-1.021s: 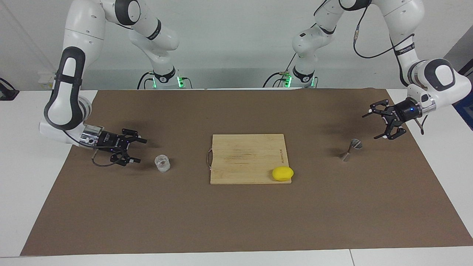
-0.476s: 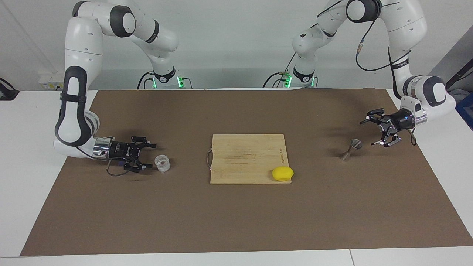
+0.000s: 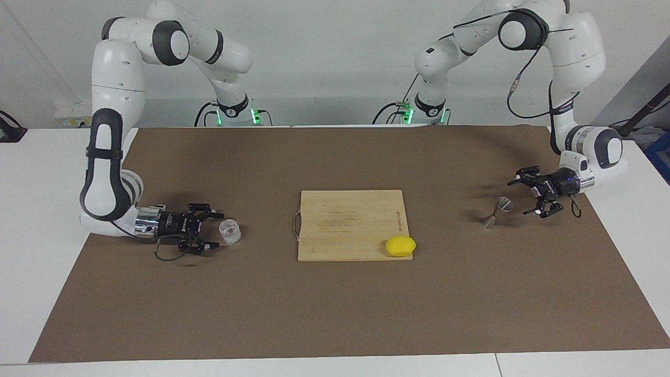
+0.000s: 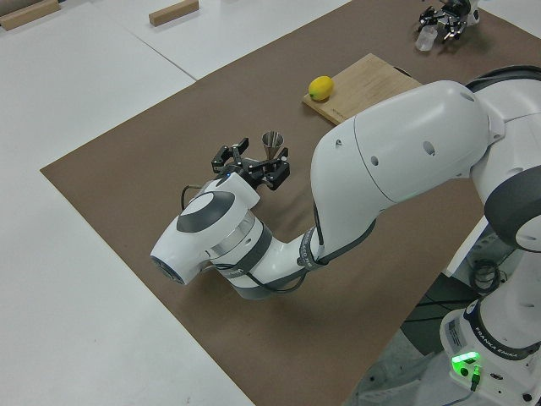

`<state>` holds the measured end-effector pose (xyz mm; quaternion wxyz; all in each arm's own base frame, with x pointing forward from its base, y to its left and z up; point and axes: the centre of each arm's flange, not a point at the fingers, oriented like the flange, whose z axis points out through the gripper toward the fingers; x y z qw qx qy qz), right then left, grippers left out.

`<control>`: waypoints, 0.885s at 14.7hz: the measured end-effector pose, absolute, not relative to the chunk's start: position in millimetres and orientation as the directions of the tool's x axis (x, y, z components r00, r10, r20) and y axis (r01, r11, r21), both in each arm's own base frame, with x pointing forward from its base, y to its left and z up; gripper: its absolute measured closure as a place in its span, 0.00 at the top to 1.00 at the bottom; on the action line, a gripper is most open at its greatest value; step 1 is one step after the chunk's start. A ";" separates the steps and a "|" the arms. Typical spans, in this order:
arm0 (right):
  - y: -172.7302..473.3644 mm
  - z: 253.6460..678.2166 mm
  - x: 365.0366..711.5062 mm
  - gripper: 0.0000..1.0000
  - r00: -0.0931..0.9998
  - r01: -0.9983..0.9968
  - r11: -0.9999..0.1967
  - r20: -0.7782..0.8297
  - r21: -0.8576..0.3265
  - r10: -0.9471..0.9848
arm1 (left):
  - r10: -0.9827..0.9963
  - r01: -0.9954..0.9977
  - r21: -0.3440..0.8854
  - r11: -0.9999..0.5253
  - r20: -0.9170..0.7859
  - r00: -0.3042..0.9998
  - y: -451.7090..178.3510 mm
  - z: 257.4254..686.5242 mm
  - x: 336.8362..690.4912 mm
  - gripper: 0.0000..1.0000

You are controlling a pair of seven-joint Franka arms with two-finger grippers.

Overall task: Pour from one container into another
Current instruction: 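Move the left gripper toward the metal cup while the right gripper nears the glass, then close the right gripper around the clear glass cup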

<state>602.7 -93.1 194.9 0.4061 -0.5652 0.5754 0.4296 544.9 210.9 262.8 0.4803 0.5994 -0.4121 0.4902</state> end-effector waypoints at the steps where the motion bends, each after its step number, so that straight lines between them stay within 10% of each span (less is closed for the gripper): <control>1: -91.1 195.6 602.8 1.00 -0.030 -0.999 -0.014 -0.955 0.035 -0.297 | -0.024 -0.970 0.149 -0.194 0.987 0.157 208.0 263.2 546.1 1.00; 13: -80.0 197.3 605.7 1.00 -0.020 -0.999 -0.031 -0.956 0.031 -0.293 | -0.060 -0.981 0.046 -0.187 0.996 0.059 190.7 250.1 551.0 1.00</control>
